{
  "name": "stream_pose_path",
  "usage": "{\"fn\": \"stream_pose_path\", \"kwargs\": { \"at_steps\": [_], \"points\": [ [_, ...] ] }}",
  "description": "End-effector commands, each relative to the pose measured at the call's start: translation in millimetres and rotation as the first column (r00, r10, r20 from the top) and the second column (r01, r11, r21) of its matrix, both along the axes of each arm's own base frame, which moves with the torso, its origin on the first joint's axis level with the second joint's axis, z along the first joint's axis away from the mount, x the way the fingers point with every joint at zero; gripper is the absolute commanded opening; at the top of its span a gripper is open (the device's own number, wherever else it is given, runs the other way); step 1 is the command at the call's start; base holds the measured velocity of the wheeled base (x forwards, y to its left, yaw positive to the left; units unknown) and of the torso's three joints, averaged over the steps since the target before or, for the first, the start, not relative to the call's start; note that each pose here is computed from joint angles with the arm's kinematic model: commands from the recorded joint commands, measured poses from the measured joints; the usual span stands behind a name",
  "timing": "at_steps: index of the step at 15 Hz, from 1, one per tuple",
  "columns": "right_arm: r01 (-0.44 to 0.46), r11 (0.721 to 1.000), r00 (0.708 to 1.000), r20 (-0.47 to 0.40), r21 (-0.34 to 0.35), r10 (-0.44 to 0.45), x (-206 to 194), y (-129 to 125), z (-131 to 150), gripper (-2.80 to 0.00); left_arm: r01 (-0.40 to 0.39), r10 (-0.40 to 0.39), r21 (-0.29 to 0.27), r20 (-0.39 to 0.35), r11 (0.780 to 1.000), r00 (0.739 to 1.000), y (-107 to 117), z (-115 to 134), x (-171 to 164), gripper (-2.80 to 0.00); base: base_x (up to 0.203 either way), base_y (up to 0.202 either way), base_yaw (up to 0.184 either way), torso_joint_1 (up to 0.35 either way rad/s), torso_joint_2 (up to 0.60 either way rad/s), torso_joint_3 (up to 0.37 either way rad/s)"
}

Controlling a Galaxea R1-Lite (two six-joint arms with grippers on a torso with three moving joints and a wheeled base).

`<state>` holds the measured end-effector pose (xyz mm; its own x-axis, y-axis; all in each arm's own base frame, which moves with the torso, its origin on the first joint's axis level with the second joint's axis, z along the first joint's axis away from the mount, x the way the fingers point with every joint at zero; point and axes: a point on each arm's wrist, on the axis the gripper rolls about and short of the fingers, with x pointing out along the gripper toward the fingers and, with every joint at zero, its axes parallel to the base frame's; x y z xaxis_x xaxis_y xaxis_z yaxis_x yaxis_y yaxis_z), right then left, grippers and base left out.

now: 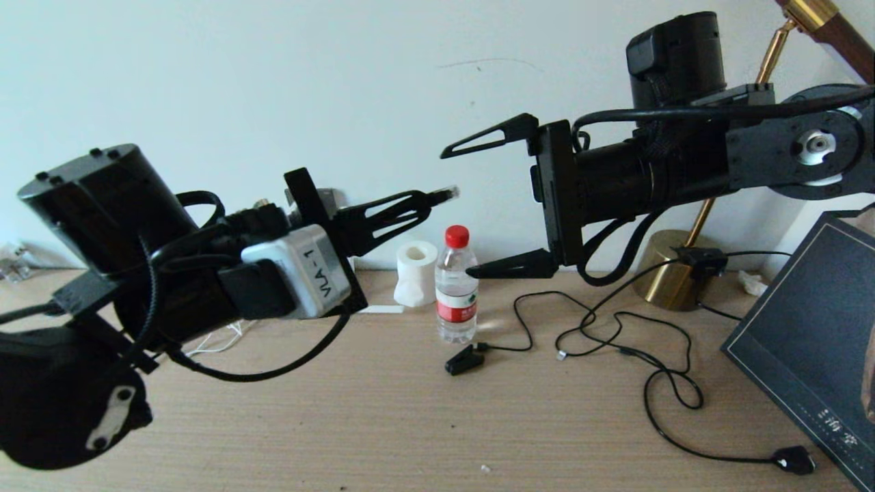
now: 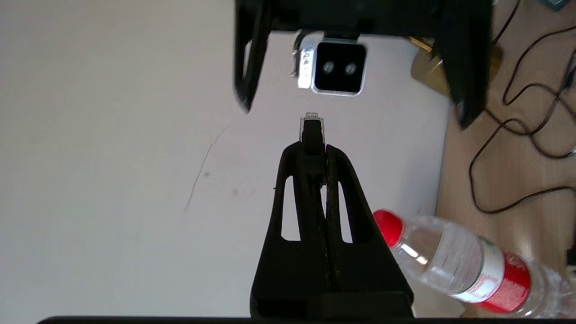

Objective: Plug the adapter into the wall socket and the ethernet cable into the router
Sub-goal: Align cable and router interface

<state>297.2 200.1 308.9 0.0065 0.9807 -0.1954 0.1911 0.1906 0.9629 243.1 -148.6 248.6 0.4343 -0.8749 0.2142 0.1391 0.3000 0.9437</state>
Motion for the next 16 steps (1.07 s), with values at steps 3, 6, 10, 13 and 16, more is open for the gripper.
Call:
{"fn": "stream_pose_path", "kwargs": {
  "at_steps": [3, 6, 10, 13, 16],
  "points": [
    [-0.007, 1.0, 1.0, -0.009, 0.001, 0.007, 1.9, 2.5, -1.1, 0.0, 0.012, -0.012, 0.001, 0.01, 1.0, 1.0, -0.9, 0.7, -4.7, -2.8, 0.0, 0.0, 0.0, 0.0, 0.0, 0.0],
    [-0.007, 1.0, 1.0, -0.006, 0.003, 0.007, 2.0, 2.5, -0.3, 0.0, 0.023, -0.023, 0.001, 0.008, 1.0, 1.0, -2.8, 0.8, -7.7, -2.8, 0.0, 0.0, 0.0, 0.0, 0.0, 0.0],
    [-0.01, 1.0, 1.0, -0.003, 0.003, 0.01, 0.9, 3.2, 0.1, -2.8, 0.026, -0.026, 0.001, 0.006, 1.0, 1.0, -3.9, 0.5, -8.1, -2.8, 0.0, 0.0, 0.0, 0.0, 0.0, 0.0],
    [-0.01, 1.0, 1.0, -0.002, 0.004, 0.01, 0.5, 2.9, 0.7, -2.8, 0.023, -0.023, 0.005, -0.005, 1.0, 1.0, -4.7, -2.1, -6.6, -2.8, 0.0, 0.0, 0.0, 0.0, 0.0, 0.0],
    [-0.012, 1.0, 1.0, -0.001, 0.005, 0.012, -0.6, 2.9, 1.4, -2.8, 0.021, -0.021, 0.011, -0.018, 1.0, 1.0, -4.2, -5.6, -7.4, -2.8, 0.0, 0.0, 0.0, 0.0, 0.0, 0.0]
  ]
}}
